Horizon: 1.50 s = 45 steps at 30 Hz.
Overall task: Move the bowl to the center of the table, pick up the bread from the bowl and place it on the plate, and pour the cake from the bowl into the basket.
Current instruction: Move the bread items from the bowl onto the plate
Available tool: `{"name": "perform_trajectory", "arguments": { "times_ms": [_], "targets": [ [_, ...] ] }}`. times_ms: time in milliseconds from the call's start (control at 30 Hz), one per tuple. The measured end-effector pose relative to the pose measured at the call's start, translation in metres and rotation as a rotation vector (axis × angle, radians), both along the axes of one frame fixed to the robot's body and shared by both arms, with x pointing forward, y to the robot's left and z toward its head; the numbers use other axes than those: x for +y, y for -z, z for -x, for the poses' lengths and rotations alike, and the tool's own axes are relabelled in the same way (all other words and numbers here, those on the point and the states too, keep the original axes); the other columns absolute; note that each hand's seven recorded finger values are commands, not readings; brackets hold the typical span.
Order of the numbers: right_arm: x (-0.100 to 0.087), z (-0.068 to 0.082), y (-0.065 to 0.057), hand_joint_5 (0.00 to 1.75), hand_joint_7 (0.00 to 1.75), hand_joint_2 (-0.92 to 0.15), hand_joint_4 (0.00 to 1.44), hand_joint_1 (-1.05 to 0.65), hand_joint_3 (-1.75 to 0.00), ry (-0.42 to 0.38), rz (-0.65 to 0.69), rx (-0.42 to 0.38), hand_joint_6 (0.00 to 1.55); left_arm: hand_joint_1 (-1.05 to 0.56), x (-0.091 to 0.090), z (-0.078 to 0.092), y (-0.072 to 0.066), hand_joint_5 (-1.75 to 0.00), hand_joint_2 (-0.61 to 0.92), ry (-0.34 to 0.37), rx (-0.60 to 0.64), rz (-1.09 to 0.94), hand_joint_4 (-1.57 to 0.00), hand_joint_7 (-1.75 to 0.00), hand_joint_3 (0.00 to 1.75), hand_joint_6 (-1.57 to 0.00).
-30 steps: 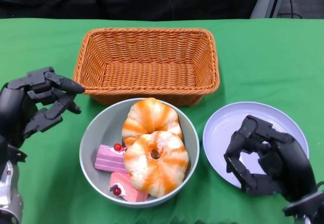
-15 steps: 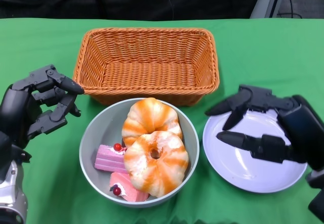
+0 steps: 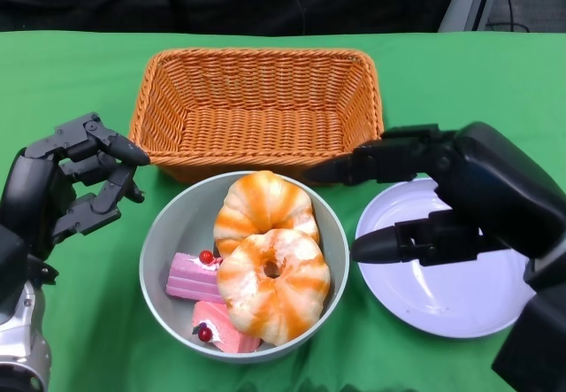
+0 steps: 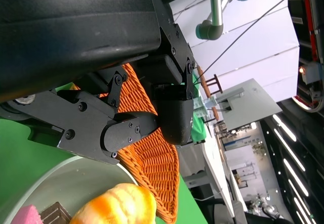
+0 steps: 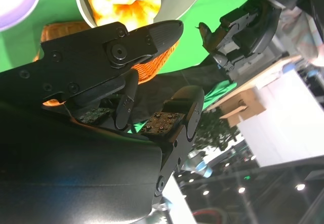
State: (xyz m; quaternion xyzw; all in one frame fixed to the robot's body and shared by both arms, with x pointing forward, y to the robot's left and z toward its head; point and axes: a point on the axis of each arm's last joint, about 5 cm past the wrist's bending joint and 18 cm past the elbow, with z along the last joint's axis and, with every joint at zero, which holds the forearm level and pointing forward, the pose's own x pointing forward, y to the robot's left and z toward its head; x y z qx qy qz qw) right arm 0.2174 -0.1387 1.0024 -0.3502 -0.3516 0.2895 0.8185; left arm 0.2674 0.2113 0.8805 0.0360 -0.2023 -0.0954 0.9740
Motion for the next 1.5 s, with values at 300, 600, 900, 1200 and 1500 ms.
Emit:
{"name": "perform_trajectory", "arguments": {
  "times_ms": [300,600,900,1200,1500],
  "targets": [
    [0.018,-0.013,-0.001,0.31,0.01,-0.88,0.64,-0.70,-0.01,-0.101,0.162,-0.026,0.74,-0.15,0.000,0.000,0.001,-1.50,0.78,-0.003,0.004,0.003,-0.82,-1.24,0.70,-0.80],
    [0.025,-0.025,0.005,0.23,0.03,-0.86,0.72,-0.66,0.00,-0.173,0.240,-0.061,0.85,-0.17,-0.001,0.000,0.000,-1.49,0.78,-0.015,0.003,0.002,-0.82,-1.22,0.71,-0.80],
    [0.028,-0.033,0.013,0.18,0.01,-0.86,0.72,-0.64,0.00,-0.205,0.291,-0.056,0.86,-0.17,-0.004,0.000,0.001,-1.48,0.77,-0.030,0.006,-0.001,-0.81,-1.20,0.72,-0.81],
    [0.034,-0.038,0.017,0.13,0.01,-0.86,0.75,-0.63,0.00,-0.245,0.369,-0.100,0.87,-0.17,-0.007,0.000,0.002,-1.51,0.75,-0.029,0.004,0.009,-0.81,-1.23,0.75,-0.81],
    [0.043,-0.041,0.022,0.08,0.00,-0.88,0.75,-0.68,-0.01,-0.275,0.428,-0.130,0.87,-0.18,-0.011,-0.001,0.001,-1.53,0.75,-0.028,-0.008,0.008,-0.77,-1.23,0.75,-0.80]
  ]
}}
